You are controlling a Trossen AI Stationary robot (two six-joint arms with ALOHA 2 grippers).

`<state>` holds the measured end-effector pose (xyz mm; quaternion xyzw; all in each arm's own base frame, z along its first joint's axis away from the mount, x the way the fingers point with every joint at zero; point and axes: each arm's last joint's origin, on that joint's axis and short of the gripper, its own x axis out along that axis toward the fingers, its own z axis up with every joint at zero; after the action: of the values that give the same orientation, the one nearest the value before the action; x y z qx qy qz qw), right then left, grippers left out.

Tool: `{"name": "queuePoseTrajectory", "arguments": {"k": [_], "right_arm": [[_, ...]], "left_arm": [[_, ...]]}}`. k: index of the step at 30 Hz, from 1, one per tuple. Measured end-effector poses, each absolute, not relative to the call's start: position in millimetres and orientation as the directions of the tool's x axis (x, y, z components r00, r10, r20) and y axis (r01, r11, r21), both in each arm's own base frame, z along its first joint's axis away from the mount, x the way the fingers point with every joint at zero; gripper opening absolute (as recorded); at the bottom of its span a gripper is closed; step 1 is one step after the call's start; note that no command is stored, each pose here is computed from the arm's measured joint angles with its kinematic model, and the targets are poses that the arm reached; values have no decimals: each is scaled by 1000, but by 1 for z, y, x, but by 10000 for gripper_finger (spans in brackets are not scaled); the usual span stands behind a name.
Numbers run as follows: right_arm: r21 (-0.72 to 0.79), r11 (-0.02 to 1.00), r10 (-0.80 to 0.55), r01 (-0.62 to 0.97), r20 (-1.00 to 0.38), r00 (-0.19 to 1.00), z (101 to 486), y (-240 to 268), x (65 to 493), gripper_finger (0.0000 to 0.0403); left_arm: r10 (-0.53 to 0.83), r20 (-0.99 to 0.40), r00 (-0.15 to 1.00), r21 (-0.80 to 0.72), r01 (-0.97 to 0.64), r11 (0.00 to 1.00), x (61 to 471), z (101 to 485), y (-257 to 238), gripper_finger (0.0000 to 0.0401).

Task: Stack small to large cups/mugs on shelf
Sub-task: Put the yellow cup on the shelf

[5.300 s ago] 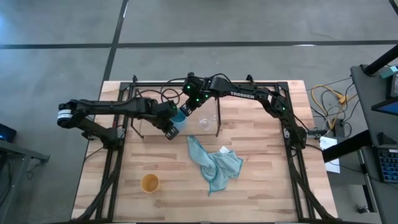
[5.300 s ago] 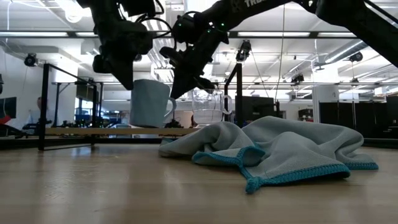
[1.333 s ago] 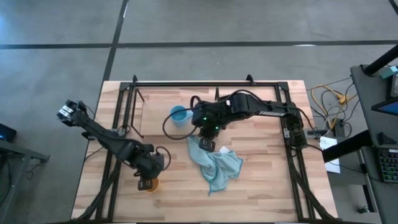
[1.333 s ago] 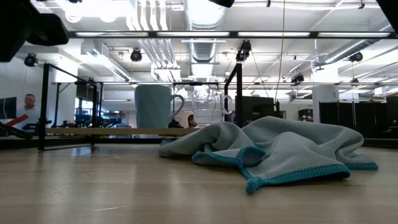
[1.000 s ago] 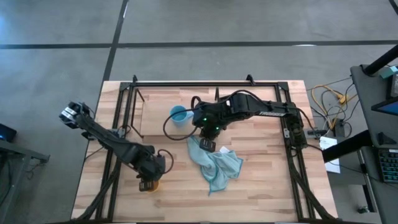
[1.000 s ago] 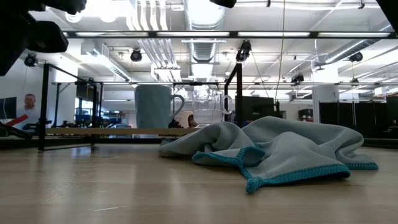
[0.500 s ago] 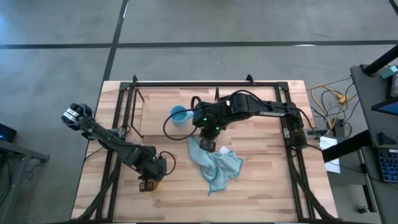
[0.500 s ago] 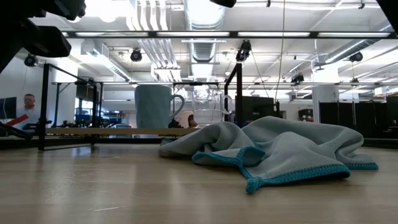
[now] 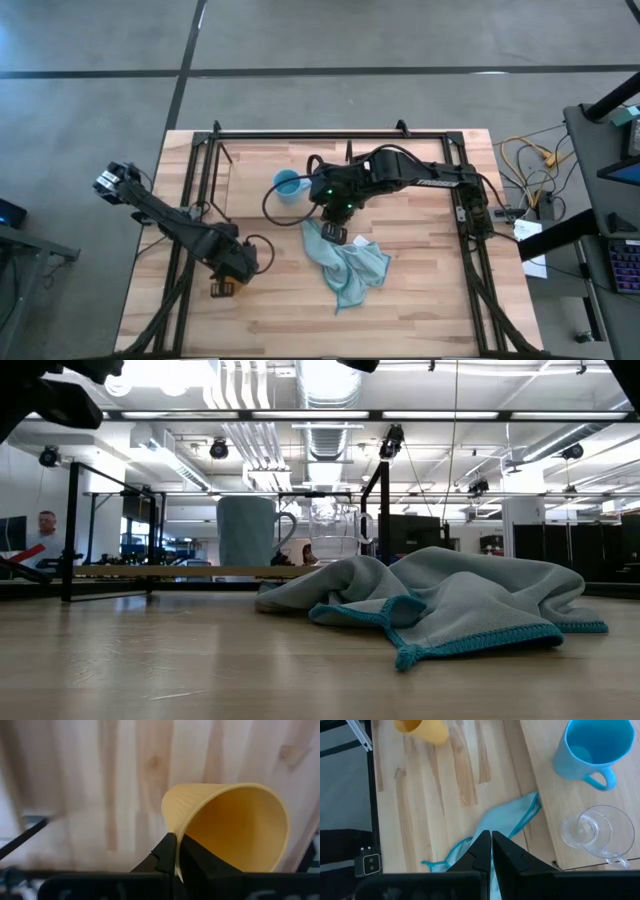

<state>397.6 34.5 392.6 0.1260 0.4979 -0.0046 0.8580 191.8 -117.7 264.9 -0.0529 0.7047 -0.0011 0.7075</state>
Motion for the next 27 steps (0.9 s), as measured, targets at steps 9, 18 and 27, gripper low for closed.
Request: {"name": "queuePoseTrajectory", "arguments": {"k": [9,18,27], "right_arm": [[212,968,118,134,-856,504,393,35,398,8],[219,964,118,147,-855,504,393,35,398,8],[221,964,118,150,-856,504,393,34,398,8]], "left_arm": [[9,-998,56,3,-113,994,177,297,-97,0],[160,-975,154,126,-210,970,163,331,-68,0],[258,-933,252,168,-330,929,153,351,-36,0]]}}
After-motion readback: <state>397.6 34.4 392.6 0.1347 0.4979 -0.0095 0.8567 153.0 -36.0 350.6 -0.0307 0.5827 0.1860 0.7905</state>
